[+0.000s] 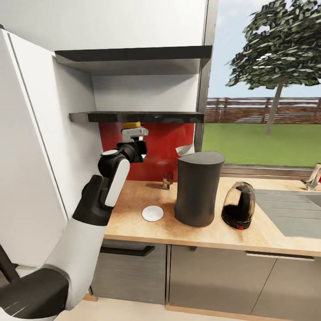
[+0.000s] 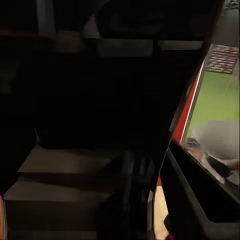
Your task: Set up a coffee station on the kitchen countertop: keep the coffee maker on the countertop, move the bottle of coffee from the kitchen shelf to the counter next to the coffee maker, place a paper coffee filter on top of the coffee maker, put the saucer next to the coffee maker with the coffee cup on the saucer, and place the electric kettle next to the coffee maker.
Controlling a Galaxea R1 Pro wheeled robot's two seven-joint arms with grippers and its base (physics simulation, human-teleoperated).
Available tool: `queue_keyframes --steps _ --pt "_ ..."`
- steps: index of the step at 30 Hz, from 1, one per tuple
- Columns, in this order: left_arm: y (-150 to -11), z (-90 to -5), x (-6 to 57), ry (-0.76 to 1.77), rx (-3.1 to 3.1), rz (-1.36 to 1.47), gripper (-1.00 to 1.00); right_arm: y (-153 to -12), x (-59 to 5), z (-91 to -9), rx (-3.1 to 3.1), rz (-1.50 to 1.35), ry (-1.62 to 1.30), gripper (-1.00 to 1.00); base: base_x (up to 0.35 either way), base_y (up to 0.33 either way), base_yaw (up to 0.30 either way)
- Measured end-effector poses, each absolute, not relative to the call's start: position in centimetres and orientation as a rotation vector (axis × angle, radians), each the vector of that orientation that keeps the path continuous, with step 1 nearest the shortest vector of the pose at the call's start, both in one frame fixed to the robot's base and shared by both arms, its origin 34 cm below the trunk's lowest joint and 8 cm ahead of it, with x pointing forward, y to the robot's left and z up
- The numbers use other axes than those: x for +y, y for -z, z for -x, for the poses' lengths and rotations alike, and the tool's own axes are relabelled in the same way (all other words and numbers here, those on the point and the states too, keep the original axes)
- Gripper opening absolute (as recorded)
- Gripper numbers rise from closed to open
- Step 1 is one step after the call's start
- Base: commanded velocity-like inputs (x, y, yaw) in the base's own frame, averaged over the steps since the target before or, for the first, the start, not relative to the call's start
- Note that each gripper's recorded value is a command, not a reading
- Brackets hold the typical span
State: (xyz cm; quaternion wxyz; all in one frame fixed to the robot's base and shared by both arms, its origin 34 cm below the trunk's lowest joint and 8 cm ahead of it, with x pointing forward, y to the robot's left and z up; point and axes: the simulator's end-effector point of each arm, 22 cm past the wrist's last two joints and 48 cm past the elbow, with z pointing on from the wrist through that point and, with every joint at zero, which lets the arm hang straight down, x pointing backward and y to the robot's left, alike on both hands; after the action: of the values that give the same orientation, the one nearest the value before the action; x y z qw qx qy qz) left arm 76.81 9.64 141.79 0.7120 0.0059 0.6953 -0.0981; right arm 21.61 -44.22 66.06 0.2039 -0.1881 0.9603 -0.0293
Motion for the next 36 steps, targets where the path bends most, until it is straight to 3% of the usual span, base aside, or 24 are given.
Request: queue_keyframes --steps 11,19,36 --pt "-133.6 -78.3 10.6 0.212 1.615 0.040 -1.00 -66.2 -44.6 -21.7 2.677 0.504 0.098 1.00 0.000 0.000 0.000" --pt "-131.6 -79.2 9.2 0.245 1.594 0.011 -1.00 -66.8 -46.8 -22.3 2.663 0.293 0.166 1.00 0.000 0.000 0.000" --pt "-125.9 -80.4 8.6 0.236 1.635 0.008 -1.00 -67.0 -47.2 -22.3 2.662 0.279 0.176 1.00 0.000 0.000 0.000"
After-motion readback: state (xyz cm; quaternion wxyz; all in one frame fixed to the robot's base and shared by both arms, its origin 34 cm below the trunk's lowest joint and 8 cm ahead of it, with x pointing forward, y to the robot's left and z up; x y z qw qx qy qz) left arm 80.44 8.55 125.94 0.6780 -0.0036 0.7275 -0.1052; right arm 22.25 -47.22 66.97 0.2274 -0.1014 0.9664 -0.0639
